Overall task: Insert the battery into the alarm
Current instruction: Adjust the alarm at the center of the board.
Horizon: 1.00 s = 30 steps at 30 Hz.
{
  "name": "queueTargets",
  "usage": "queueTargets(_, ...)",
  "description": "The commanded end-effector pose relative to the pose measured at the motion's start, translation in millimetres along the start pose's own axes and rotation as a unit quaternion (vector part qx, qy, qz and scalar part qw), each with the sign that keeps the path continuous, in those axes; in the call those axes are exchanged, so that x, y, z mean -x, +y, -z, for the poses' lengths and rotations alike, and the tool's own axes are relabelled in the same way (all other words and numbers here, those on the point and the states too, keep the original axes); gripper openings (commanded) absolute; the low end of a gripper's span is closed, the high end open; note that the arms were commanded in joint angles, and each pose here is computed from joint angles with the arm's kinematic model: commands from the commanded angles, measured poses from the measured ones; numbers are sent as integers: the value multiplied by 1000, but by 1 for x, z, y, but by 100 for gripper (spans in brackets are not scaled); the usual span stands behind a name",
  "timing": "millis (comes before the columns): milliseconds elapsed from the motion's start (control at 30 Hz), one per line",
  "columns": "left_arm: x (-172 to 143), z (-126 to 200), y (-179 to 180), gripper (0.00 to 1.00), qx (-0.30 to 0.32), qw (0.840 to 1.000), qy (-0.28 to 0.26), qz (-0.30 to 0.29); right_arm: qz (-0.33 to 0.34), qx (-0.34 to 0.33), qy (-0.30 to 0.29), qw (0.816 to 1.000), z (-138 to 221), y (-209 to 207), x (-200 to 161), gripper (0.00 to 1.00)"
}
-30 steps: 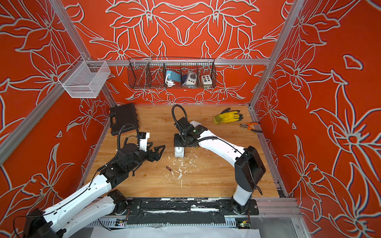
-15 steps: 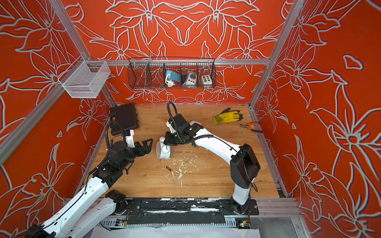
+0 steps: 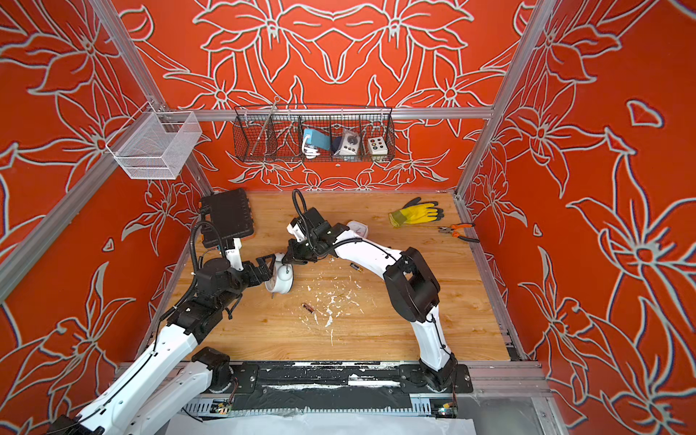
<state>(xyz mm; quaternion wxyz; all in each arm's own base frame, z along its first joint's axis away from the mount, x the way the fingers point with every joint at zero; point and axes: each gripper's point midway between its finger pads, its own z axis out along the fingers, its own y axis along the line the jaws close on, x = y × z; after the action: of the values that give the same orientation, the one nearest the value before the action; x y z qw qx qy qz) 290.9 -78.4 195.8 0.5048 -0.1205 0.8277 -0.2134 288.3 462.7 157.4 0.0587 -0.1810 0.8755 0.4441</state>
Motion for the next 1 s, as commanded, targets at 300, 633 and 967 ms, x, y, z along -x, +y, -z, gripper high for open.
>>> queueTargets(300, -9, -9, 3, 99, -2, 1000, 16, 2, -34, 13, -14, 999, -15, -35, 31, 18)
queueTargets(633, -14, -12, 5, 99, 0, 1000, 23, -2, -40, -15, -10, 999, -35, -66, 43, 19)
queueTargets(967, -9, -14, 7, 99, 5, 1000, 9, -9, -25, -77, -46, 996, -6, -87, 50, 40)
